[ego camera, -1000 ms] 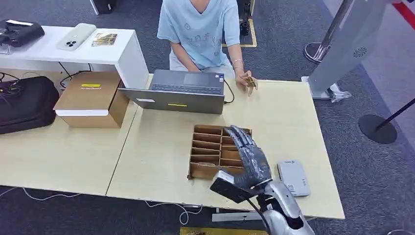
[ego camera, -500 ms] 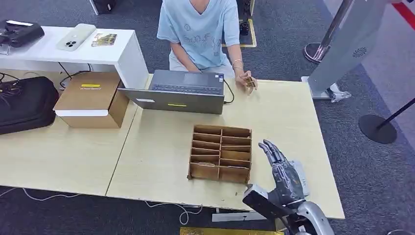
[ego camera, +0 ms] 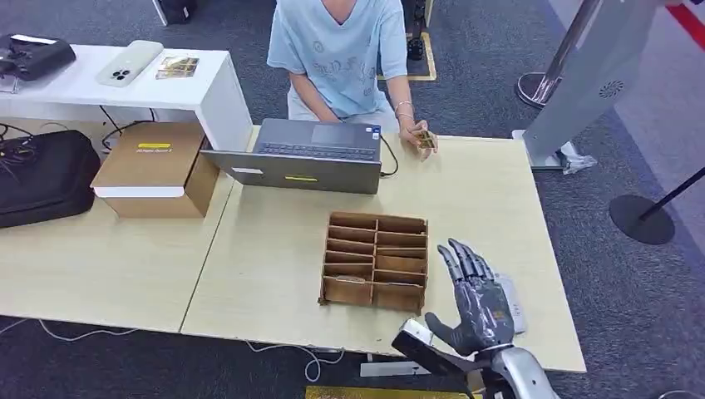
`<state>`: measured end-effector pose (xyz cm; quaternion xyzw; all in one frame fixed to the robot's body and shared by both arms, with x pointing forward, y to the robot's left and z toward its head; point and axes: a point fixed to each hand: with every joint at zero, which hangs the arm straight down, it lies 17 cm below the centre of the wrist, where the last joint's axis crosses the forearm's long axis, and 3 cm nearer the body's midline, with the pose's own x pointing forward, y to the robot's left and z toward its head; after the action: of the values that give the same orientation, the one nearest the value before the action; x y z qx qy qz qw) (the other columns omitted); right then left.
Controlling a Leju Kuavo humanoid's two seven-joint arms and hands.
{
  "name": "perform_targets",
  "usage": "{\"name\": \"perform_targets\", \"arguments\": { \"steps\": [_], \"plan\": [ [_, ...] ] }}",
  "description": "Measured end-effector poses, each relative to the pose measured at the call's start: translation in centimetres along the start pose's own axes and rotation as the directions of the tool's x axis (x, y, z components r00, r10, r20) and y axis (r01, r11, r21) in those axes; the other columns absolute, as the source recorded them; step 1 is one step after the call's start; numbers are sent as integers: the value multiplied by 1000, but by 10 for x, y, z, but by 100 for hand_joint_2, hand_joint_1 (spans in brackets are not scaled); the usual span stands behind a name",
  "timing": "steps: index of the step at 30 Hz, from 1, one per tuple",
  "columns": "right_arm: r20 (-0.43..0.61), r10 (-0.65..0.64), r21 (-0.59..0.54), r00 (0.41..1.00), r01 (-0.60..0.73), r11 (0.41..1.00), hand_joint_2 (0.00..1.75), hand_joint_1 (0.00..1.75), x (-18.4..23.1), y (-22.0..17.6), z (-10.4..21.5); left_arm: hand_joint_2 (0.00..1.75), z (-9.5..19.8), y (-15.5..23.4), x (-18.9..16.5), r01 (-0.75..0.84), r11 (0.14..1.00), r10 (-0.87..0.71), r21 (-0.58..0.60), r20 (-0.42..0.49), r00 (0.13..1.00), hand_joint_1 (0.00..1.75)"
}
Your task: Pass the card to the sensor for recognition and then transmit it.
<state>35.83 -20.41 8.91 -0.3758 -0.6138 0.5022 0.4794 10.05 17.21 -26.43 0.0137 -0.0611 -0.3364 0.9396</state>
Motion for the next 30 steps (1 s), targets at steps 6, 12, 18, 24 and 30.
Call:
{"name": "perform_targets", "arguments": {
  "steps": [6,12,18,24,30],
  "plan": [
    [52,98,-32,994,-96,995,175,0,36,1,-9,0,0,2,-1,36,999,-36,11,-13,999,0],
    [71,139,-41,988,-137,990,175,0,62,3,-24,0,1,0,-2,50,999,-50,-2,-25,998,0],
    [48,191,-19,980,-191,981,175,0,67,14,-39,0,1,-2,-2,55,998,-55,-11,-26,998,0],
    [17,218,3,976,-218,976,175,0,58,22,-50,0,1,-3,-3,78,997,-78,-16,-25,997,0],
    [-21,240,38,971,-239,970,175,0,45,34,-50,0,2,-2,-1,89,996,-89,-17,-22,996,0]
  ]
}}
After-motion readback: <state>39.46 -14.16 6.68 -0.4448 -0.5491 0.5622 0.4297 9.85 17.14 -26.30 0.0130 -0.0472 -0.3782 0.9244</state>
